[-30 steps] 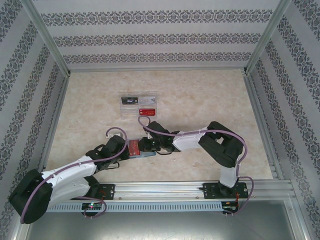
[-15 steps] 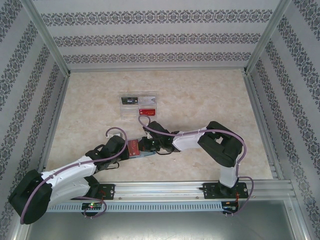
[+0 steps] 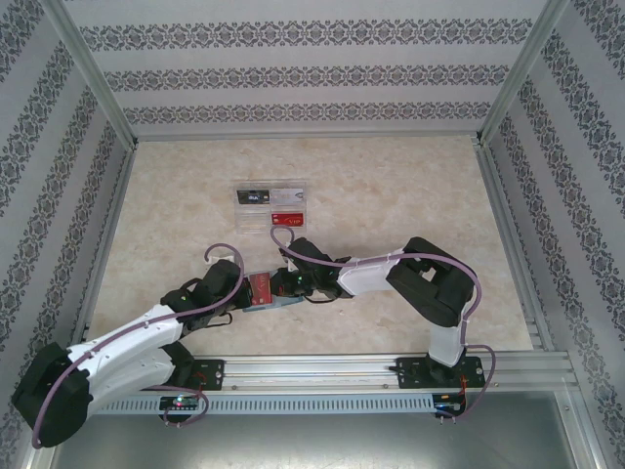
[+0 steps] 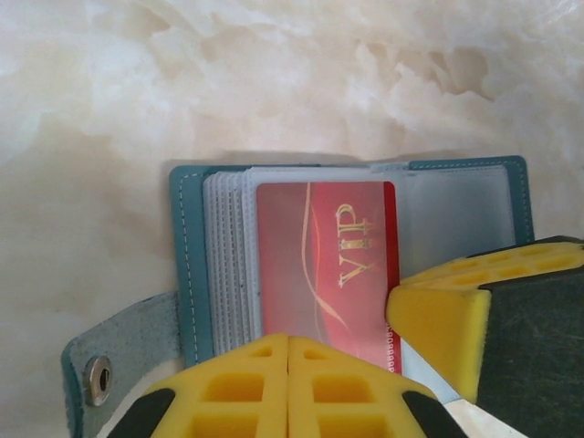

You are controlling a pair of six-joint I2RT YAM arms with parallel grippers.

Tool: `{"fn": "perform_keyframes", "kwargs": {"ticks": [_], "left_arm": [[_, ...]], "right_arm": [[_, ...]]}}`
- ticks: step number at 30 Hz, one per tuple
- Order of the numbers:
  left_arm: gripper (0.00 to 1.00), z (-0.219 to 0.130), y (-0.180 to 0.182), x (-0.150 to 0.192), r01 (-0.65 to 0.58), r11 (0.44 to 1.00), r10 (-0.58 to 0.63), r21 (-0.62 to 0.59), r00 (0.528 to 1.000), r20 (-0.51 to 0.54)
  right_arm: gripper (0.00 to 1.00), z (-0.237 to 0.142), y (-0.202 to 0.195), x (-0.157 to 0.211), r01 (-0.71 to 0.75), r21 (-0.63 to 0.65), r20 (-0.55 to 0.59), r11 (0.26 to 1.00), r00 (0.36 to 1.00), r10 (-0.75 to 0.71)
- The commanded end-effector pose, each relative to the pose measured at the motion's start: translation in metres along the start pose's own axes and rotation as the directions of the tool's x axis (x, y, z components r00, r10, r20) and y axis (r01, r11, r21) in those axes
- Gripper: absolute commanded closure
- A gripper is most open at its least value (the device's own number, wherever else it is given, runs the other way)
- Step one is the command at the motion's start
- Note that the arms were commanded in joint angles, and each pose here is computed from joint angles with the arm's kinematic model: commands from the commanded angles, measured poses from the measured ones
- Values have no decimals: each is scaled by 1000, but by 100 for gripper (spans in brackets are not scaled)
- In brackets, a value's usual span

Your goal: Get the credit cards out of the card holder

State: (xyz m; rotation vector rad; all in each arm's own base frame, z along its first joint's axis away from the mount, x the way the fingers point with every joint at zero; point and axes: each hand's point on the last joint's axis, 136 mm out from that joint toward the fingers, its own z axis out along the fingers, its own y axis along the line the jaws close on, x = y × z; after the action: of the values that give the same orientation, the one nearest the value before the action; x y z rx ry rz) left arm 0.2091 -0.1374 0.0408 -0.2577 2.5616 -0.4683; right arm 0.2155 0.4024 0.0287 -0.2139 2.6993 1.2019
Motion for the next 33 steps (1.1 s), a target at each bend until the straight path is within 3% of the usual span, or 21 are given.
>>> {"fn": "perform_keyframes", "kwargs": {"ticks": [1, 11, 24, 33], "left_arm": [[93, 8, -3, -2, -5, 1000, 5, 2, 1000, -10], [100, 17, 22, 8, 9, 991, -16, -132, 999, -50], [100, 14, 26, 9, 16, 989, -22, -145, 999, -45], [100, 10, 16, 5, 12, 995, -16, -102, 999, -38]], "right_arm": [[100, -3, -3, 5, 5, 3, -11, 1000, 1000, -5], [100, -10, -12, 4, -3, 17, -5, 1000, 1000, 3], [100, -31, -30, -1, -23, 33, 34, 999, 999, 22], [100, -75, -36, -10, 18, 47, 109, 999, 994, -23]]}}
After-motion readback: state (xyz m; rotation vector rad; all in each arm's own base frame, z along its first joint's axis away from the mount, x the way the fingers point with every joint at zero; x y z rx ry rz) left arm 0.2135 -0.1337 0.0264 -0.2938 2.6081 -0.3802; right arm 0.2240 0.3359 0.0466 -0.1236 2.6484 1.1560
